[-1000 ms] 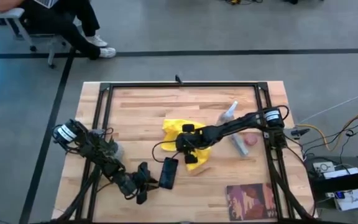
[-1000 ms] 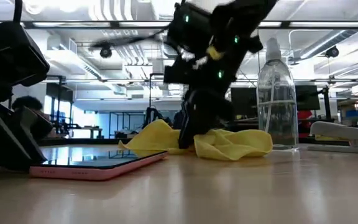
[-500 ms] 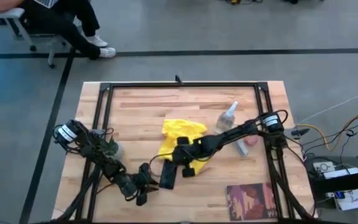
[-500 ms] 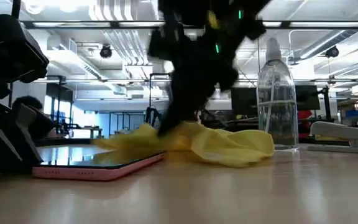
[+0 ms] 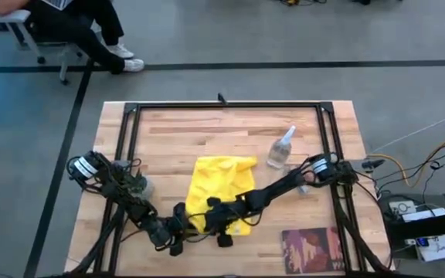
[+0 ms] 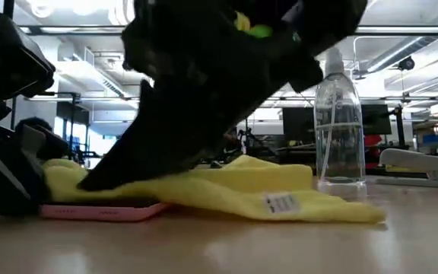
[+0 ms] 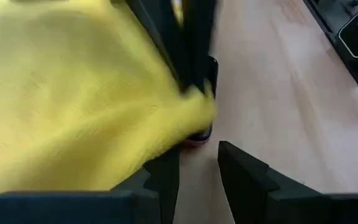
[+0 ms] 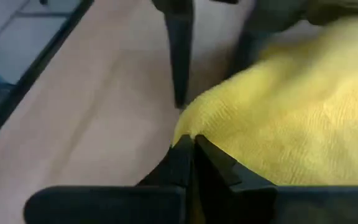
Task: Apply microfiber cloth
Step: Wipe the front and back of the cellphone with the yellow microfiber cloth
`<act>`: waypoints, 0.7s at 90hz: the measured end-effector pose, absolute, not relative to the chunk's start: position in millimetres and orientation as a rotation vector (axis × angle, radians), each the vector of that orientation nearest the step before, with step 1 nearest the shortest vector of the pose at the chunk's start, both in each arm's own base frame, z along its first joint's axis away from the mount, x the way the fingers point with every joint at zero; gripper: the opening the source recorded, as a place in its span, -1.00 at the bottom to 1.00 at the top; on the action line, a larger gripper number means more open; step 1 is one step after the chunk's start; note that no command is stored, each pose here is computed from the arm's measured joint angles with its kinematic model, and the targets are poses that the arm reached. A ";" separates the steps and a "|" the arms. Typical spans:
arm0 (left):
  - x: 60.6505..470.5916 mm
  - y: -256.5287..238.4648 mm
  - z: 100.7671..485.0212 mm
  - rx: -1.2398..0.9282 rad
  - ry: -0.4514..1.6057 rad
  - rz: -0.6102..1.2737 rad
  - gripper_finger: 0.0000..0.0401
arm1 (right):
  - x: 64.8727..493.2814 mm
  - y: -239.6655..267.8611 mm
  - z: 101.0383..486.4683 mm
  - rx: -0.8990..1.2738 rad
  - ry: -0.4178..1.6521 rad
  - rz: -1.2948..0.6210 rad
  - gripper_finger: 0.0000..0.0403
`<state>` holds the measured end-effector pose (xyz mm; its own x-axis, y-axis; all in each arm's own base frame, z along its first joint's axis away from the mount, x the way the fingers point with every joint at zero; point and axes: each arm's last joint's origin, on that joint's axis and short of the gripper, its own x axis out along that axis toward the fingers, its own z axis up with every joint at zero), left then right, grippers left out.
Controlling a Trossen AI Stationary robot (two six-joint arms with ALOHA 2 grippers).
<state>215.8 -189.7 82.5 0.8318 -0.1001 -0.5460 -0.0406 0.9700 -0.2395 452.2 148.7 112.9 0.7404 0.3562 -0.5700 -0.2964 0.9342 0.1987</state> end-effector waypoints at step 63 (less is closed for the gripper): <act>219.6 -192.7 90.9 -0.171 0.531 0.011 -0.54 | 454.6 127.0 109.2 -0.069 0.603 -0.033 -1.00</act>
<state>219.6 -192.7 90.9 0.8627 -0.0337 -0.5045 -0.0548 0.9857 -0.1595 454.6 127.0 109.2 0.8230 -0.0511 -0.5657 0.0110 0.9972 -0.0740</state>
